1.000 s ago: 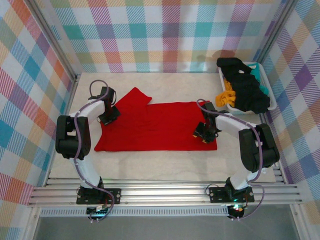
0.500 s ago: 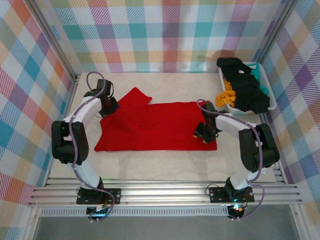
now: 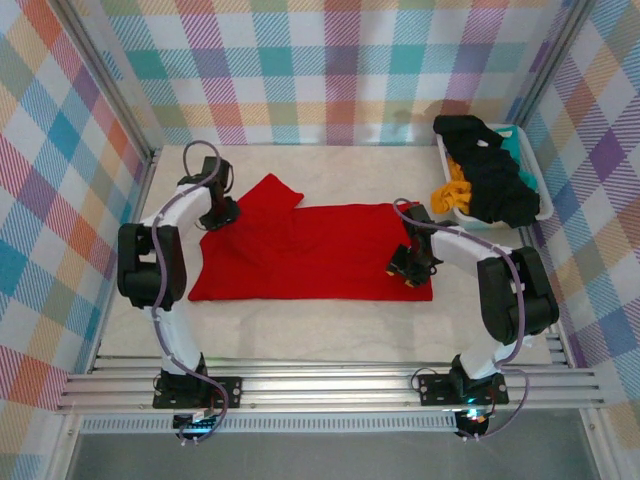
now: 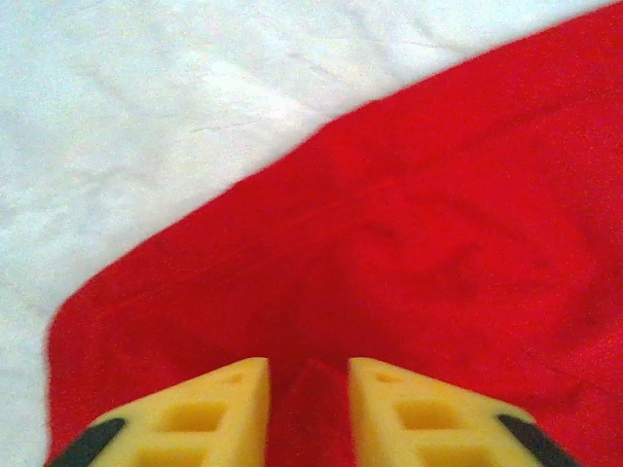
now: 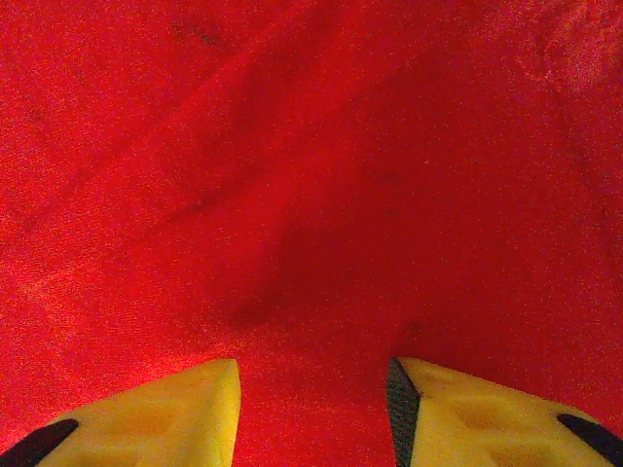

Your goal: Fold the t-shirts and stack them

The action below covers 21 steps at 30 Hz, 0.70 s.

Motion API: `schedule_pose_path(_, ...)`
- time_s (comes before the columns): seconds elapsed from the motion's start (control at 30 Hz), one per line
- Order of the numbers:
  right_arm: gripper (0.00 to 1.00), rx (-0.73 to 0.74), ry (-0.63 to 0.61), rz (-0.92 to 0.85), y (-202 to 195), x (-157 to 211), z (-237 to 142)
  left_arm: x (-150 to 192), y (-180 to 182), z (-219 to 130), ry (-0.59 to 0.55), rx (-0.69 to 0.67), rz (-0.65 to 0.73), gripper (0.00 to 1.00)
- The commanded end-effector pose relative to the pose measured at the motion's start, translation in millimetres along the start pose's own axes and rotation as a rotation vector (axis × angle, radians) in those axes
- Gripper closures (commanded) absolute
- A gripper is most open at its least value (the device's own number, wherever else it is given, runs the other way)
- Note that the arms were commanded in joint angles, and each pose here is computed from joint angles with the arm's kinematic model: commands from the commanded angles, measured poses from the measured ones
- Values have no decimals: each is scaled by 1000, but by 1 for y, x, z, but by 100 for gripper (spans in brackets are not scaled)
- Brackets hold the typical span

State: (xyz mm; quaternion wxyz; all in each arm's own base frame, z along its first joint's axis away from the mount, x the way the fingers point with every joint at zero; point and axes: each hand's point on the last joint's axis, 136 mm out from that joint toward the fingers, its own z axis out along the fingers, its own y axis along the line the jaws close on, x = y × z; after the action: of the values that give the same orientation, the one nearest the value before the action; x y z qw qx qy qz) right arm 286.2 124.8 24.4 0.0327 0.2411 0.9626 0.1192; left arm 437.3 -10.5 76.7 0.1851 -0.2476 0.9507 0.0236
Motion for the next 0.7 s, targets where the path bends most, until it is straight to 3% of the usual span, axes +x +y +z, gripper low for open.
schedule_pose_path(0.0, 55, -10, 6, -35, 0, 4, -6, -15, 22, -45, -142, -140, 24, 56)
schedule_pose_path(0.03, 55, -15, -5, -46, 1, 3, -9, -16, 18, -61, -177, -128, 17, 51)
schedule_pose_path(0.1, 55, -22, -28, -75, 4, 1, -15, -9, -6, -77, -183, -24, 18, 51)
schedule_pose_path(0.2, 55, -28, -67, -132, 8, -2, -23, 13, -59, -74, -114, 130, 102, 61)
schedule_pose_path(0.27, 54, -41, -83, -165, 15, -3, -29, 31, -76, -55, -54, 103, 170, 67)
schedule_pose_path(0.43, 53, -122, -93, -247, 44, -1, -40, 65, -92, -12, 49, 48, 269, 68)
schedule_pose_path(0.67, 52, -244, -46, -341, 100, 10, -46, 87, -81, 18, 108, -12, 306, 71)
